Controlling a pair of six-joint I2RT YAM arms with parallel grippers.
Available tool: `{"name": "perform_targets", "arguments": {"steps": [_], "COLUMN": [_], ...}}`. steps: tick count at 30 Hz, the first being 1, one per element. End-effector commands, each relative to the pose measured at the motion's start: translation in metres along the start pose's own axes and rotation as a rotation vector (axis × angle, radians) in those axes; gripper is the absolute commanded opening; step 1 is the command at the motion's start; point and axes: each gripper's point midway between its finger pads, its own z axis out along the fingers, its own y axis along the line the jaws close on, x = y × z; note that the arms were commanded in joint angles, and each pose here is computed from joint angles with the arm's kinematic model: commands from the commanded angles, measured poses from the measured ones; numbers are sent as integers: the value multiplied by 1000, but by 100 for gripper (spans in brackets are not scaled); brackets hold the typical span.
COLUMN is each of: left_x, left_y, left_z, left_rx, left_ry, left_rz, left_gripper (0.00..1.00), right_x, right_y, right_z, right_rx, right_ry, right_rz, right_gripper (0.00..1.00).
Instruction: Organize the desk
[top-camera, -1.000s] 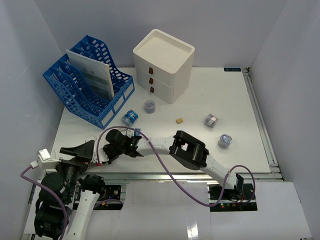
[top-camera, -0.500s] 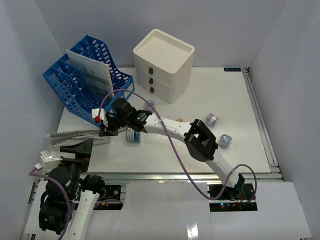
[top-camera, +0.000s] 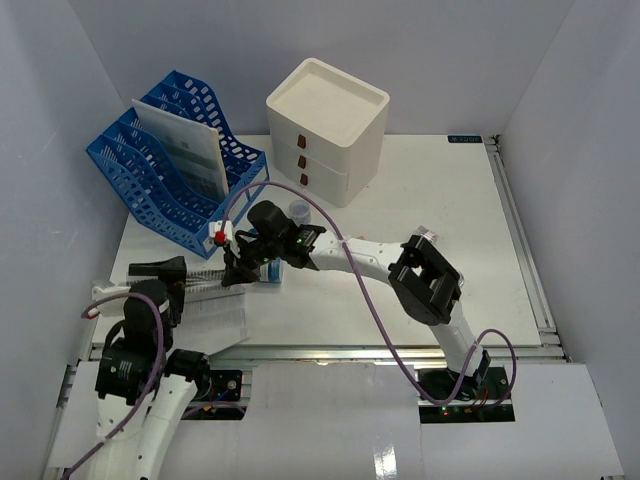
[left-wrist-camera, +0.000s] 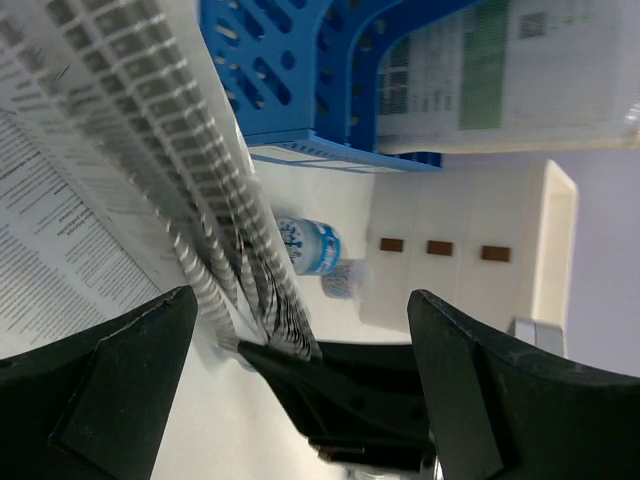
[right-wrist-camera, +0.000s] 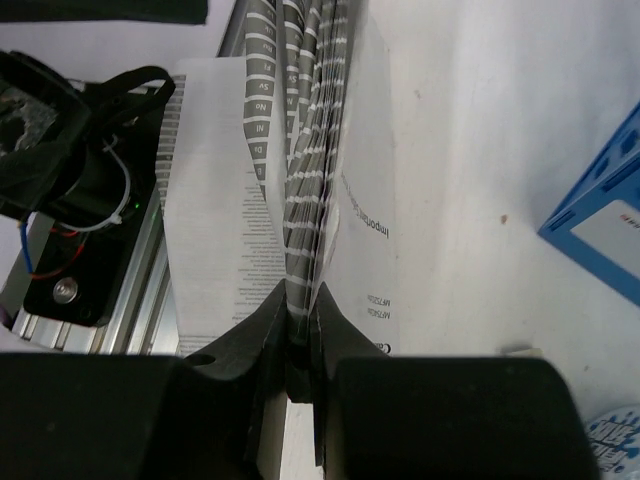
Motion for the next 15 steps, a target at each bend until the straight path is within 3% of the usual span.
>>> {"name": "perform_targets", "arguments": {"steps": [1,7,15], "left_x": [2,0,1], "left_y": [-3,-15,-1], "left_z": [8,-2,-14], "left_rx": [-113,-73,-132], "left_ry": [1,26,52], "left_rz": [-82,-117,-120], "left_gripper": [98,98,98], "right_x": [-62,-64,-75], "right_y": [15,14,31], "right_z": [-19,-28,-43], "right_rx": [-16,26,3], "right_ry": [-154,-151,-160], "right_rz": [-115,-146,-163], "right_gripper": [8,8,8]}}
